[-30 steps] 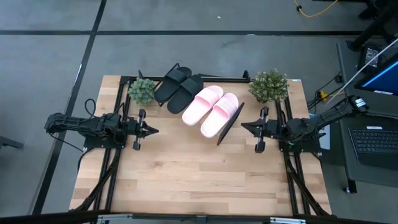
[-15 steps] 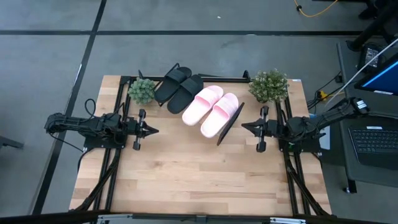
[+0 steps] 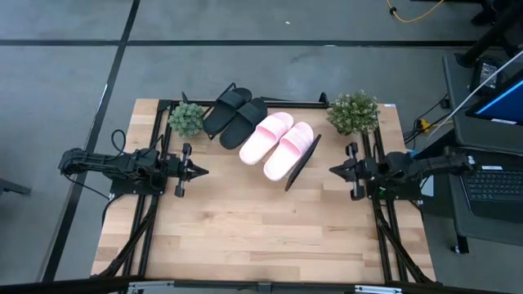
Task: Pick and place slides into the shelf
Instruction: Return to Home Position
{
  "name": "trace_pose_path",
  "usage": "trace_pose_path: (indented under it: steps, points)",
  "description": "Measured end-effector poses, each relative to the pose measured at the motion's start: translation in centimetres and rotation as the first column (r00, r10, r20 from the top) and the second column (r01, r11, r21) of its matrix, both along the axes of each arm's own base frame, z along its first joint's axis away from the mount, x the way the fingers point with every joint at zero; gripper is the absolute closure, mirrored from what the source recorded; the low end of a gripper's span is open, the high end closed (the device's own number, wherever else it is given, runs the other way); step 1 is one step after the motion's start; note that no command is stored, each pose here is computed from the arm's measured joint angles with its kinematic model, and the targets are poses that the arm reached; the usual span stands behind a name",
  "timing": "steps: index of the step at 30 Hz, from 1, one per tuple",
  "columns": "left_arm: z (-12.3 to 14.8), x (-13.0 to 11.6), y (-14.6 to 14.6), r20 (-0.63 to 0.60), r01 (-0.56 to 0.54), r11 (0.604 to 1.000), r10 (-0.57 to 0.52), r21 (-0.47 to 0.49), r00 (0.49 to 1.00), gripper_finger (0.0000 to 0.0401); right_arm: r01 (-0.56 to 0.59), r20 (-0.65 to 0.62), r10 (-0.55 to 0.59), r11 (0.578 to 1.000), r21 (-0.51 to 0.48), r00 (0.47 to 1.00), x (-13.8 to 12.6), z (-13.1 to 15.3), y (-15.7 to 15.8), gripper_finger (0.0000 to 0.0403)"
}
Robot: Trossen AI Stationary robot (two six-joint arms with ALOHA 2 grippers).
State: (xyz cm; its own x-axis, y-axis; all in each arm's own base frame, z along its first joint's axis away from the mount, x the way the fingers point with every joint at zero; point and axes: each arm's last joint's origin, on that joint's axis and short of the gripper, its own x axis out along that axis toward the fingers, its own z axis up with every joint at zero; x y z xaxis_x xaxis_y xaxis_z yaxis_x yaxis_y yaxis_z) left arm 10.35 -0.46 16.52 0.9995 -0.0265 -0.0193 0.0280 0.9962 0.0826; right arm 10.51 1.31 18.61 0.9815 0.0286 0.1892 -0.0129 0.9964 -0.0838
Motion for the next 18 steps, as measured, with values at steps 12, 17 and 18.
trace_pose_path:
  steps: [12,17,18]
  points:
    - [0.0,0.0,0.0,0.000,0.000,1.000,0.000,0.000,1.000,0.0401,-0.131,0.079,0.131,0.991,-0.004,0.988,-1.2,0.7,0.0,0.0397]
    - [0.0,0.0,0.0,0.000,0.000,1.000,0.000,0.000,1.000,0.0401,-0.122,0.012,0.122,0.992,-0.011,0.992,-1.1,0.0,0.0,0.0397]
    - [0.0,0.0,0.0,0.000,0.000,1.000,0.000,0.000,1.000,0.0401,-0.120,0.003,0.120,0.993,-0.011,0.993,-1.1,-0.1,-0.1,0.0397]
